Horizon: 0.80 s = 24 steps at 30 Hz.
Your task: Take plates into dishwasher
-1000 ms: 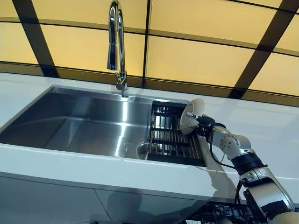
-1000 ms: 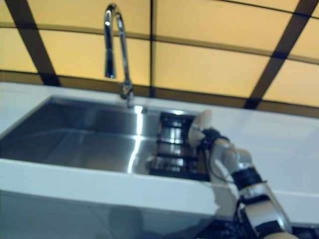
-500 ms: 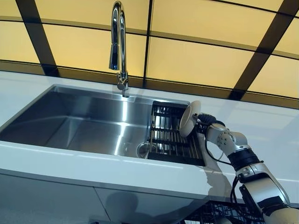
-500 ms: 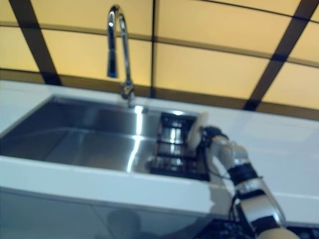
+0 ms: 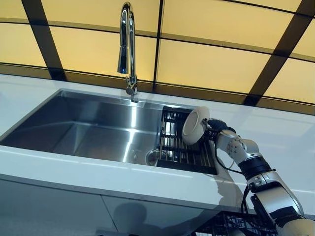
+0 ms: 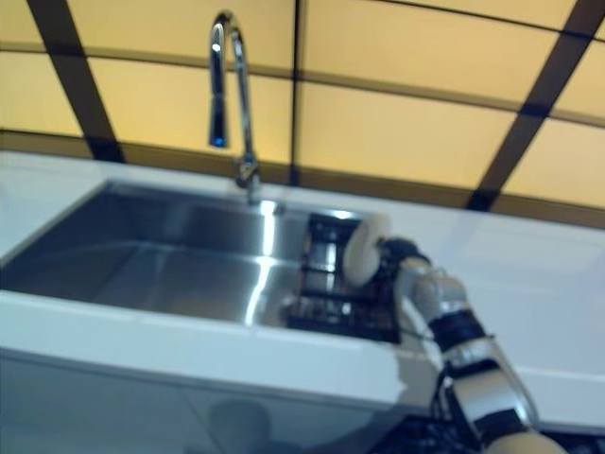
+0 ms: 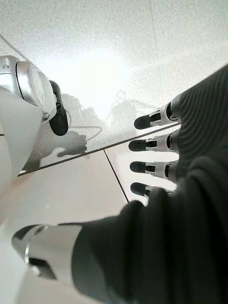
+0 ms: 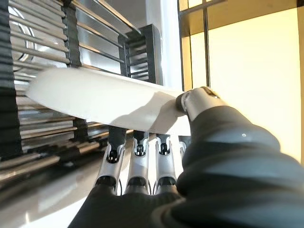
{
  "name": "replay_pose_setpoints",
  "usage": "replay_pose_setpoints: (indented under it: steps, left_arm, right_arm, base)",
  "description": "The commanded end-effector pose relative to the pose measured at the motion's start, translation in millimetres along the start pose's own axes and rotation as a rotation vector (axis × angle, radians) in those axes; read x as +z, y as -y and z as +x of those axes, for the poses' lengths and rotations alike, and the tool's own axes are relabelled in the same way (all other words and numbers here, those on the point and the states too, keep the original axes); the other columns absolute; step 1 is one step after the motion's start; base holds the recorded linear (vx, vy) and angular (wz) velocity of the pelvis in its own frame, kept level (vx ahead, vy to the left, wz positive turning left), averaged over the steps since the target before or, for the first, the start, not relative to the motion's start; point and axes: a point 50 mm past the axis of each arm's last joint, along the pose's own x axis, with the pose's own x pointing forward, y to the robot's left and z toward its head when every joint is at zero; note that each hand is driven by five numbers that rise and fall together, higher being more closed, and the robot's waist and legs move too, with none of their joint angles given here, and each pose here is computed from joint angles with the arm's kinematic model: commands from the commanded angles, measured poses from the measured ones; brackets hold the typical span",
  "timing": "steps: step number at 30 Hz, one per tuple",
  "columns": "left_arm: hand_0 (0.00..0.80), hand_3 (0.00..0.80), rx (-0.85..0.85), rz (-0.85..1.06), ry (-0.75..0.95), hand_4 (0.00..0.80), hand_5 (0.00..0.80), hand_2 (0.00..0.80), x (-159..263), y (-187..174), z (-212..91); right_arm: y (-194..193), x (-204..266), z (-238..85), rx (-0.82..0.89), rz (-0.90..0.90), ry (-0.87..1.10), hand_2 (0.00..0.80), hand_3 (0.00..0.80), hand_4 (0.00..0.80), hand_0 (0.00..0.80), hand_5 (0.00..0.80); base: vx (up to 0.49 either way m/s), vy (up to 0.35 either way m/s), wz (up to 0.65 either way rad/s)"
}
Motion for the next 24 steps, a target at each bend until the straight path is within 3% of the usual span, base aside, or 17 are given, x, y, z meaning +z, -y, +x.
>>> replay_pose_setpoints:
  steps: [1, 13, 24]
  left_arm:
    - [0.0, 0.0, 0.015, -0.013, 0.048, 0.0, 0.0, 0.0, 6, -8, -1]
    - [0.0, 0.0, 0.014, -0.016, 0.042, 0.0, 0.0, 0.0, 2, -8, -3]
    - [0.0, 0.0, 0.023, -0.047, 0.043, 0.0, 0.0, 0.0, -2, -8, -3]
  right_arm:
    - [-9, 30, -4, 0.029, -0.009, 0.131, 0.8, 0.8, 0.8, 0.8, 0.8]
    - [2, 56, -11, 0.069, -0.068, 0.267, 0.8, 0.8, 0.8, 0.8, 0.8]
    - [27, 97, -46, 0.108, -0.096, 0.506, 0.8, 0.8, 0.8, 0.8, 0.8]
  base:
    - [0.0, 0.0, 0.0]
    - [-0.008, 0.008, 0.0]
    - [-0.084, 0.064, -0.05]
